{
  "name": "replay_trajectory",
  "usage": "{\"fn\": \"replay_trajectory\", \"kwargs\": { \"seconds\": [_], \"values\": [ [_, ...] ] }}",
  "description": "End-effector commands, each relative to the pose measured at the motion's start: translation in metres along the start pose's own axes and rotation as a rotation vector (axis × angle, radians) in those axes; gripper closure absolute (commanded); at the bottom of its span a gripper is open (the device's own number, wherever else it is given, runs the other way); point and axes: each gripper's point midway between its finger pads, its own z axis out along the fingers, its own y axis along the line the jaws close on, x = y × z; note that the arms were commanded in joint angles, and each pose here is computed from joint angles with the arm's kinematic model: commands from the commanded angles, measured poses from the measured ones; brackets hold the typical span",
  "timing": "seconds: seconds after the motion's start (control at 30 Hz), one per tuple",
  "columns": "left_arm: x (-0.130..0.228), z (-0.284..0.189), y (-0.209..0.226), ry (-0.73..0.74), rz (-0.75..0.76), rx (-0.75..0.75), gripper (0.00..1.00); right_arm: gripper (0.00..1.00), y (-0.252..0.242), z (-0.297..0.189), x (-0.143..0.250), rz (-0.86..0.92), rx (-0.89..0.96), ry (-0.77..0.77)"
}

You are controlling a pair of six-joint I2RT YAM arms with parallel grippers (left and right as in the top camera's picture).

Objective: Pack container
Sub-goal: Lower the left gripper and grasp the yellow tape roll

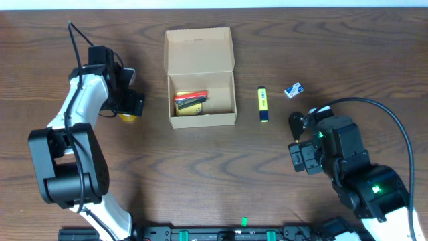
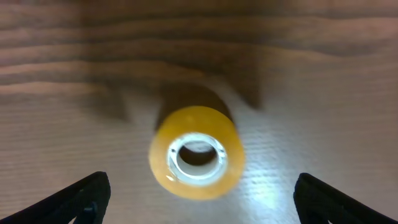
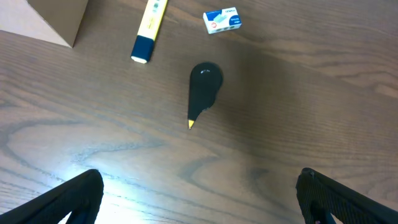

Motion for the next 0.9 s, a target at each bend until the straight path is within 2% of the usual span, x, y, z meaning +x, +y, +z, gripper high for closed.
{"fn": "replay_trajectory", "kwargs": {
  "seconds": [0.0,0.33,0.6,0.63,0.73,0.87],
  "values": [
    [0.007,0.01,0.01,0.02,-0.037,-0.049,0.05,0.01,-0.005,-0.003,-0.004,-0.002,0.019,-0.009],
    [-0.002,0.015,0.008,-0.015,-0.062,-0.026,0.04,0.01,-0.005,-0.003,-0.004,-0.002,0.019,-0.009],
    [0.007,0.034,0.004,0.041,-0.113,-0.008,0.0,0.01,-0.005,-0.003,-0.004,-0.002,0.019,-0.009],
    [0.007,0.034,0.005,0.041,-0.112,-0.014,0.05,0.01,-0.005,-0.003,-0.004,-0.002,0.019,-0.009],
    [0.008,0.034,0.009,0.048,-0.112,-0.037,0.07,0.01,-0.005,-0.003,-0.004,-0.002,0.019,-0.009],
    [0.01,0.035,0.009,0.053,-0.113,-0.038,0.16,0.01,-0.005,-0.003,-0.004,-0.002,0.019,-0.009]
  ]
}}
